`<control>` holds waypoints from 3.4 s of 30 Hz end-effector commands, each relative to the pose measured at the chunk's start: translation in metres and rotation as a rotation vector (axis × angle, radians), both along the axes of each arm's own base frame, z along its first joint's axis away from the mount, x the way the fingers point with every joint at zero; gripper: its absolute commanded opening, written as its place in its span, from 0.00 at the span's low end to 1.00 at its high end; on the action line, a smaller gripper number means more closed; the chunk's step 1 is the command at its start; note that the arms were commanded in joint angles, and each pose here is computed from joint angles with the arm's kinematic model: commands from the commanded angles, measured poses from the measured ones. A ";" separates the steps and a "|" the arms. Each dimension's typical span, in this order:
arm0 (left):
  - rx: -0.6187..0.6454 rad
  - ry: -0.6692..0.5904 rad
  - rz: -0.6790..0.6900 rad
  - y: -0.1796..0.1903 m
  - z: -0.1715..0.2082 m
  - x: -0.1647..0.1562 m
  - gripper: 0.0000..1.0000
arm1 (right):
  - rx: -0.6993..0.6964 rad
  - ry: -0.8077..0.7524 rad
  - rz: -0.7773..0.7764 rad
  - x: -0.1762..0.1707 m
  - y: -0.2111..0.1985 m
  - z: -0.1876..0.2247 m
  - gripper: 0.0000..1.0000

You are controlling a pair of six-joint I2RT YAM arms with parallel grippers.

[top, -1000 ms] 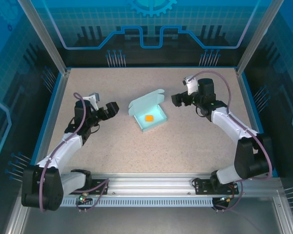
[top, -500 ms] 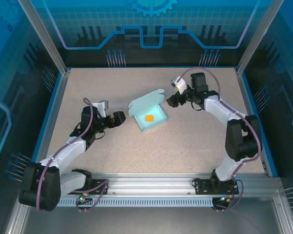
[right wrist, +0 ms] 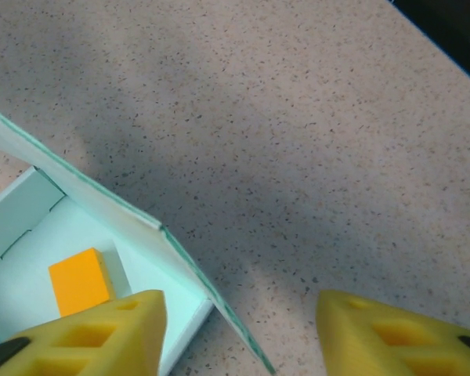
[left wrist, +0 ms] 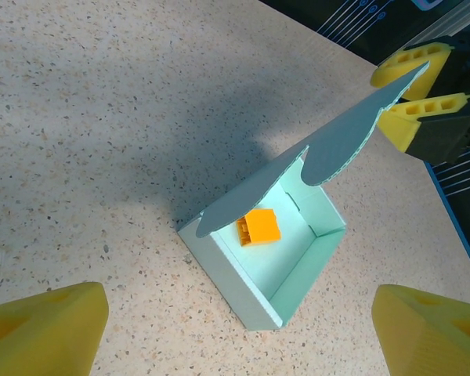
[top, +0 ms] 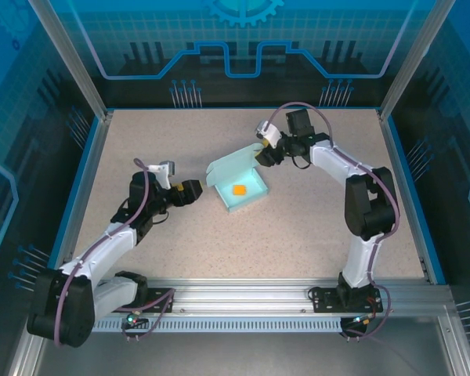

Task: Fold the paper box

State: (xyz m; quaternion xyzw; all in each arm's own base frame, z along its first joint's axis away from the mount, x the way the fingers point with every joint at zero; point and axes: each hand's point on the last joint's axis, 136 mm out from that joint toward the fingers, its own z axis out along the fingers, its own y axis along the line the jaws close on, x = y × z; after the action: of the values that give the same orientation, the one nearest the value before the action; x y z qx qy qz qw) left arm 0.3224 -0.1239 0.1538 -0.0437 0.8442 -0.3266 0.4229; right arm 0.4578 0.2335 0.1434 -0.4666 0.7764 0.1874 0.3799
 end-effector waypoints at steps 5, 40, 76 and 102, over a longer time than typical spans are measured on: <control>0.038 -0.020 0.004 0.003 0.003 0.001 0.89 | -0.026 0.038 0.035 -0.001 0.005 -0.011 0.44; 0.516 -0.154 -0.183 -0.008 -0.001 0.103 0.92 | -0.044 0.046 0.030 0.001 0.004 -0.015 0.16; 0.487 -0.058 -0.443 -0.022 -0.027 0.147 0.25 | -0.040 0.060 0.000 0.005 0.003 -0.014 0.09; 0.461 -0.007 -0.346 -0.035 -0.033 0.141 0.07 | -0.069 0.066 -0.072 0.013 0.005 -0.016 0.05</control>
State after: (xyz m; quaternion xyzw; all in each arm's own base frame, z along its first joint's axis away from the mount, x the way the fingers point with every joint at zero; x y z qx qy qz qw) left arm 0.4692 -0.1495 0.1183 0.2048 0.8892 -0.1927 0.3609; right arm 0.4680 0.2354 0.1261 -0.4535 0.8035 0.1672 0.3475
